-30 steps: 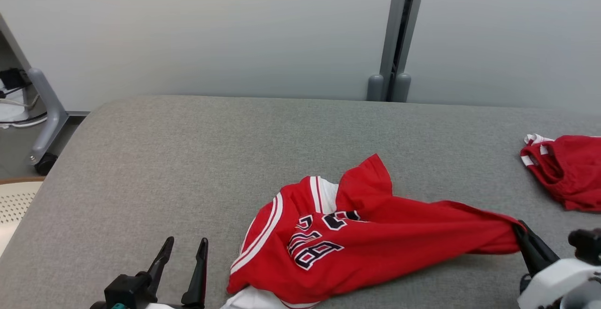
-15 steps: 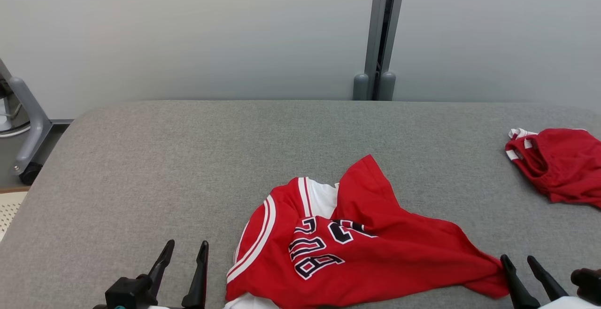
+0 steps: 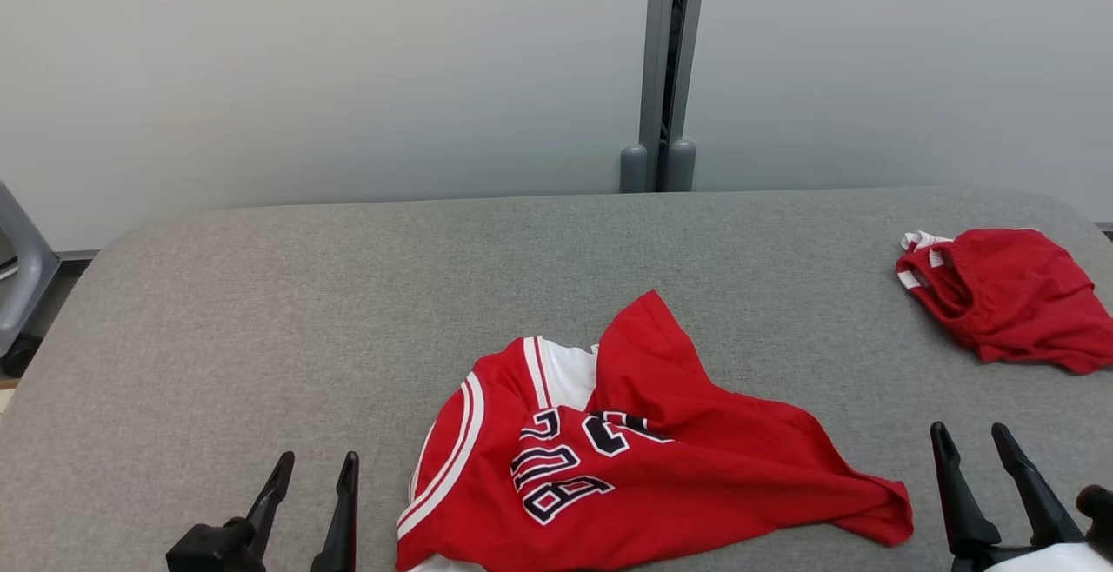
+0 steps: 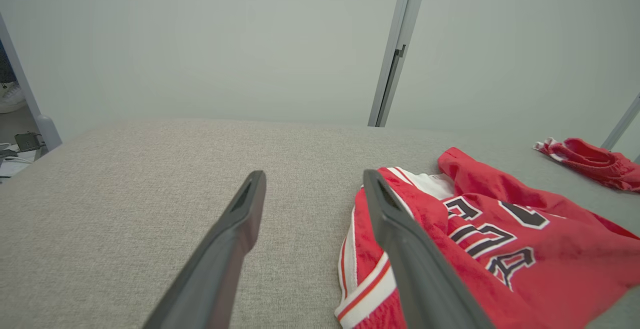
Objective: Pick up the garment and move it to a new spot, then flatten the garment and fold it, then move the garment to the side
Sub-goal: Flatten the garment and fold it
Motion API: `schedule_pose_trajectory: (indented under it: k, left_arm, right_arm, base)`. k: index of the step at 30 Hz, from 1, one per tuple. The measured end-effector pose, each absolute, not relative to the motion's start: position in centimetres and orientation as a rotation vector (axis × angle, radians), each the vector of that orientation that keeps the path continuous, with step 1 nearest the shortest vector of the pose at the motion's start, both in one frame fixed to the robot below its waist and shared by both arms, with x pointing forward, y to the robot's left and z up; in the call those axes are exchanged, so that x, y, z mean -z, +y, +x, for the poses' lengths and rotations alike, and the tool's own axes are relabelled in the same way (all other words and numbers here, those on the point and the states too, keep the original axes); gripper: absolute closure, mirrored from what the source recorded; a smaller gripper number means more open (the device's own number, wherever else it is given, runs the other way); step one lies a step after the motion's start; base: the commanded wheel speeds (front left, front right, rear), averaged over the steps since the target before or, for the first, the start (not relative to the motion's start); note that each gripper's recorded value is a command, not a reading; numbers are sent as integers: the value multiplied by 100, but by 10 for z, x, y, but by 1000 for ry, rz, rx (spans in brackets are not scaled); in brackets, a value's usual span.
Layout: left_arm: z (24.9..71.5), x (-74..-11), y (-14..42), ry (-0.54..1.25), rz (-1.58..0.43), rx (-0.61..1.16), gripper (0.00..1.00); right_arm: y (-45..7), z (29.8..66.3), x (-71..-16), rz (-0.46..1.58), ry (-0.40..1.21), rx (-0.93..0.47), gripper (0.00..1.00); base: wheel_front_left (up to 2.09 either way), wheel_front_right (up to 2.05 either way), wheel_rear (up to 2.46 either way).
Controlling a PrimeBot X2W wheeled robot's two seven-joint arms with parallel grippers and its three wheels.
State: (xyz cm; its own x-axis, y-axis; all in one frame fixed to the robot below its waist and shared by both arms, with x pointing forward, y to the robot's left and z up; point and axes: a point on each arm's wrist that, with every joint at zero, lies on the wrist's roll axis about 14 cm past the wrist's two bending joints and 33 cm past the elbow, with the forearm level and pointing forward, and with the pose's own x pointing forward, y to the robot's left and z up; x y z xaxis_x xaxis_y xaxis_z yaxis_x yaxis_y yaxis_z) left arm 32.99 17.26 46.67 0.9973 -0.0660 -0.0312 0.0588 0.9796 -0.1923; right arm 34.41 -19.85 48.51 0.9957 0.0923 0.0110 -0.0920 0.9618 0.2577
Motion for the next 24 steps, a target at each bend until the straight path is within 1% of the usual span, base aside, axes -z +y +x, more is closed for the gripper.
schedule_pose_trajectory:
  k: [3,12,24]
  left_arm:
    - [328,-465,174,42,-185,61,0]
    - [330,-473,186,16,-152,38,0]
    - [330,-484,195,-21,-114,23,0]
  right_arm:
    - [-198,338,-493,276,-33,-76,0]
    - [-194,326,-495,259,-52,-62,0]
    - [-193,321,-500,256,-72,-55,0]
  base:
    - [0,0,0]
    - [0,0,0]
    - [0,0,0]
